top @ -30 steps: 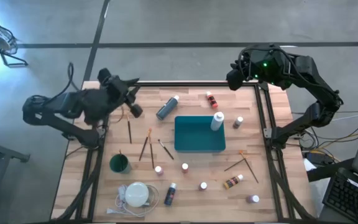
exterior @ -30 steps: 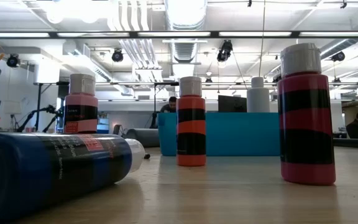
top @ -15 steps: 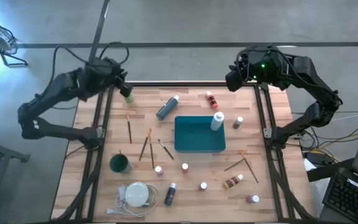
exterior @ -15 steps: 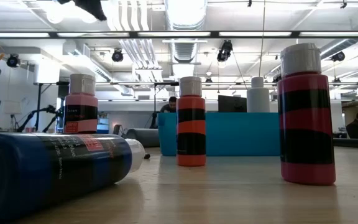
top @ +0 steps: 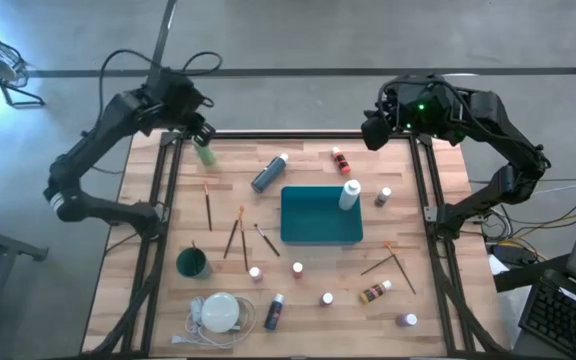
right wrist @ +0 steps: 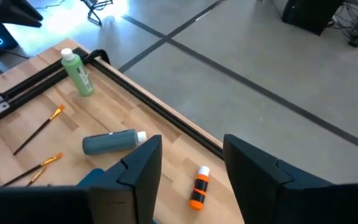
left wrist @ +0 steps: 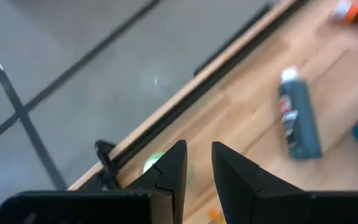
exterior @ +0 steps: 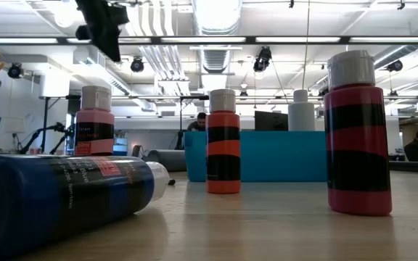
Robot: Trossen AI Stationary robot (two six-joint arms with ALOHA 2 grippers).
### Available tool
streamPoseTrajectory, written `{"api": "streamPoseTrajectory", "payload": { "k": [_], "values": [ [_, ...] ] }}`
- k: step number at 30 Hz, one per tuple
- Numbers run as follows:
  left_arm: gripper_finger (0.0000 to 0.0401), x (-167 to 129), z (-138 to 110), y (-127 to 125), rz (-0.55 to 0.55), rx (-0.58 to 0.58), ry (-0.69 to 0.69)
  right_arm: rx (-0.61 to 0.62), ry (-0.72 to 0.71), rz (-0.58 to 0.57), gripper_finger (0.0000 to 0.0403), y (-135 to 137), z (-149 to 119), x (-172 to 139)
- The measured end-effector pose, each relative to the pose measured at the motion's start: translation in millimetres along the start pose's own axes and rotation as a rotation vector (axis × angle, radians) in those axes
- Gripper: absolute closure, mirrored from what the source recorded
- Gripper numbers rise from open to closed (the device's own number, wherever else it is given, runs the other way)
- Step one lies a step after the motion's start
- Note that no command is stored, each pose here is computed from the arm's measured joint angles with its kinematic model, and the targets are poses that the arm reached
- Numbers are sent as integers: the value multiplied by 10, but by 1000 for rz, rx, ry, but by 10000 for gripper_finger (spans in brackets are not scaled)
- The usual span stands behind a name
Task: Pick & Place Paint Supplies
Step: Put the green paint bottle into the blue bin
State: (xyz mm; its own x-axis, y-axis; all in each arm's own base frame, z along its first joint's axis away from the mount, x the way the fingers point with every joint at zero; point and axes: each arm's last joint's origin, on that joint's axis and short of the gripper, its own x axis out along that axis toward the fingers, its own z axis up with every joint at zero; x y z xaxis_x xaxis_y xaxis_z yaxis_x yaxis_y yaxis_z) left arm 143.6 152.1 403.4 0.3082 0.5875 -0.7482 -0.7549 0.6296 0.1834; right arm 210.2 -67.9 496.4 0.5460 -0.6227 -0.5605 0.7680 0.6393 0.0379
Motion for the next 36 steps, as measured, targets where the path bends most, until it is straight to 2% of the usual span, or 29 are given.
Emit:
{"api": "streamPoseTrajectory", "payload": {
  "k": [7, 17, 28, 36],
  "values": [
    [320, 302, 109, 61, 12, 95, 163, -11, 19, -7, 220, 15, -32, 49],
    [317, 653, 113, 288, 9, 115, 378, -5, 82, 13, 231, 59, -119, 167],
    [231, 947, 83, 422, -10, 60, 488, -17, 116, 6, 215, 82, -179, 248],
    [224, 1067, 74, 408, -43, 57, 532, -24, 129, -1, 208, 88, -208, 282]
  ]
}}
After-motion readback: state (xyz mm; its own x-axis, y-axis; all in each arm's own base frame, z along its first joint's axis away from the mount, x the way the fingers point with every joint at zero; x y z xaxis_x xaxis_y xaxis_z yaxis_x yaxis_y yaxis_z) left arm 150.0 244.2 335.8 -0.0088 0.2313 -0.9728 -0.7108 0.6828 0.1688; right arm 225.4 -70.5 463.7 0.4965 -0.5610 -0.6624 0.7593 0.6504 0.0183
